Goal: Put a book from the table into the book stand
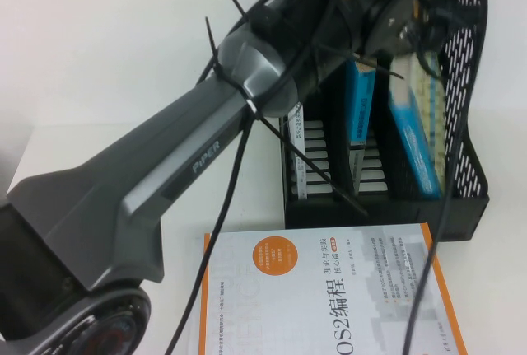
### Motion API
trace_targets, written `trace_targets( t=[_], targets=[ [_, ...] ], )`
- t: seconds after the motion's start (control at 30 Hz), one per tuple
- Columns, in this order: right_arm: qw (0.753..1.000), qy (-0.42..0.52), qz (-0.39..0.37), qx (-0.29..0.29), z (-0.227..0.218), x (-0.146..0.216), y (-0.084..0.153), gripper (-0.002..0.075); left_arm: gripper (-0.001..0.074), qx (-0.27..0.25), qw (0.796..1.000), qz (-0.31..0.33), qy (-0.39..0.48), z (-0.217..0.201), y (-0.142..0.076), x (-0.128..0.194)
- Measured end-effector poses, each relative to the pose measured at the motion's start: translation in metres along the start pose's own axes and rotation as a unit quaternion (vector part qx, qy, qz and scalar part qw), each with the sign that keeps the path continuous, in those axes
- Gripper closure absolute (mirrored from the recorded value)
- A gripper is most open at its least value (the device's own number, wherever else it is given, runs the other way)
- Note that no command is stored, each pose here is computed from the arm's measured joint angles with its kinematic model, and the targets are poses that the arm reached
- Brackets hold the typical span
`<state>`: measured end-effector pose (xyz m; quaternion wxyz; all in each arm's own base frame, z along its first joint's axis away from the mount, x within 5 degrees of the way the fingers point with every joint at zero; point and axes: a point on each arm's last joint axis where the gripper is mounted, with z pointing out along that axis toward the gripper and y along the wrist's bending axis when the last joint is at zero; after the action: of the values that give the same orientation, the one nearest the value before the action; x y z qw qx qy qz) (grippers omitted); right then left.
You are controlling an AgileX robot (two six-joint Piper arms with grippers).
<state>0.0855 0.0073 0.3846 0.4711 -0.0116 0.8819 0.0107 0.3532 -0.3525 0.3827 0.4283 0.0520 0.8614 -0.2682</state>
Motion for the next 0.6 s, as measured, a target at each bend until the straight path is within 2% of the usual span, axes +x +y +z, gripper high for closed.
trace_targets(
  t=[0.07,0.17,0.3,0.4,0.47,0.6],
  targets=[
    [1.000,-0.001,-0.005,-0.004,0.000,0.000,0.001,0.0729,0.0370,0.023,0.999,0.011,-0.037,-0.001,-0.003,-0.008],
    [1.000,-0.008,-0.009,-0.009,0.000,-0.001,0.002,0.0729,0.0256,0.042,0.997,0.023,-0.064,-0.002,-0.006,-0.015],
    [1.000,-0.012,-0.024,-0.012,0.001,-0.002,0.002,0.0729,0.0241,0.048,0.995,0.046,-0.076,-0.002,-0.007,-0.017],
    [0.999,-0.014,-0.051,-0.013,0.002,-0.001,0.003,0.0729,0.0288,0.041,0.993,0.063,-0.086,-0.005,-0.006,-0.020],
    [0.997,-0.016,-0.072,-0.014,0.003,-0.001,0.003,0.0729,0.0354,0.035,0.993,0.071,-0.090,-0.012,-0.006,-0.024],
    [0.995,-0.018,-0.094,-0.017,0.010,0.003,0.005,0.0729,0.0589,0.006,0.989,0.108,-0.097,-0.040,-0.004,-0.037]
  ],
)
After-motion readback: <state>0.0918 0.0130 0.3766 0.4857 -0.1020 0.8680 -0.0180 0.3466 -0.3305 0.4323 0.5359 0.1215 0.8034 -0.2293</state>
